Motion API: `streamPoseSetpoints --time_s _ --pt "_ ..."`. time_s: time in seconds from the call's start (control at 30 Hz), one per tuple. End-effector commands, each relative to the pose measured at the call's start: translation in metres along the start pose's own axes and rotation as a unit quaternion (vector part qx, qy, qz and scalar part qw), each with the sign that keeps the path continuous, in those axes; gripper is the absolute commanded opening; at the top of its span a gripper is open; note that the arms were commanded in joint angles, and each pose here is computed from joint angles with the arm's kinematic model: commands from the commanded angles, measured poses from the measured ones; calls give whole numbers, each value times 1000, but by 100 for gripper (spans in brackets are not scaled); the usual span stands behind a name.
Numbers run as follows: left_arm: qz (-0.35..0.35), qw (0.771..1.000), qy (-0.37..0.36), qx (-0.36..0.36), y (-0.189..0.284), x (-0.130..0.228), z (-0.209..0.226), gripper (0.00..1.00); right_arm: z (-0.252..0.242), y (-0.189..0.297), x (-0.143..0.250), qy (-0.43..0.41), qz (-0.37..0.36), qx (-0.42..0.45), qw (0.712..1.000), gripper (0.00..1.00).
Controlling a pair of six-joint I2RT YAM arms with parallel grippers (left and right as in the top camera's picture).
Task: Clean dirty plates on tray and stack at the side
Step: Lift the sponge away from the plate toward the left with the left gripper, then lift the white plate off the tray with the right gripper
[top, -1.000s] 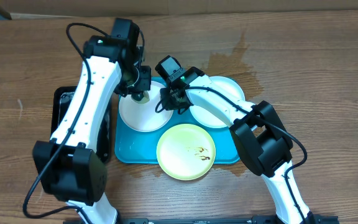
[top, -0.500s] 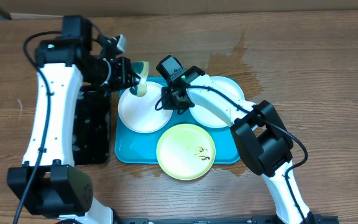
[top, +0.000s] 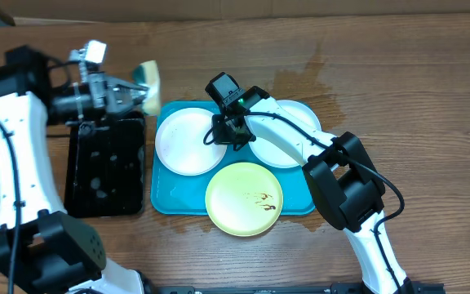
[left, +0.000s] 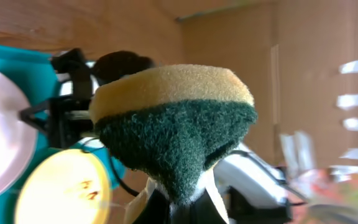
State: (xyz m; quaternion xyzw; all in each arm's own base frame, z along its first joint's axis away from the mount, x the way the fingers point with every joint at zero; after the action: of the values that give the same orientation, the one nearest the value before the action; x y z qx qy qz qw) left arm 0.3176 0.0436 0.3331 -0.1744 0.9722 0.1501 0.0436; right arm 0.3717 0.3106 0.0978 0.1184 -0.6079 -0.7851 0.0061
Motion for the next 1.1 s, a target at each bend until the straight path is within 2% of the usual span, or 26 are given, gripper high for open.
streamPoseSetpoints --time_s 0.0,0.07,0.27,0.5,0.77,1.07 --pt "-61 991 -87 79 28 5 -23 4 1 -3 0 1 5 3 1000 4" --pt "-83 989 -82 86 40 5 -20 4 1 -3 1 0 6 3 1000 4" --pt "-69 991 -73 93 31 7 -21 4 1 -3 1 0 6 3 1000 4" --pt "-90 986 -57 129 39 4 -26 4 3 2 -4 10 -2 -1 1000 4" --pt "-105 985 -50 127 49 3 -23 4 15 44 -23 34 -31 12 999 4" --pt "-107 984 -67 125 50 11 -33 4 26 77 -29 38 -29 -4 999 4"
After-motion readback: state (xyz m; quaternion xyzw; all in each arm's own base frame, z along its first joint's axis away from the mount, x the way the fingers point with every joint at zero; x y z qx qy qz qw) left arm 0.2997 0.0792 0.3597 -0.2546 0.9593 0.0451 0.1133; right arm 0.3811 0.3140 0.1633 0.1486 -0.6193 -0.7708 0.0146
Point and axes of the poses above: each gripper's point midway between its finger pads, its own y axis back along the fingers, its own z axis along the line the jaws close on, x = y × z, the point moved 9 cm from there along y, back along the fingers, and after that the axes turned 5 degrees about y, right-handed, at the moved point
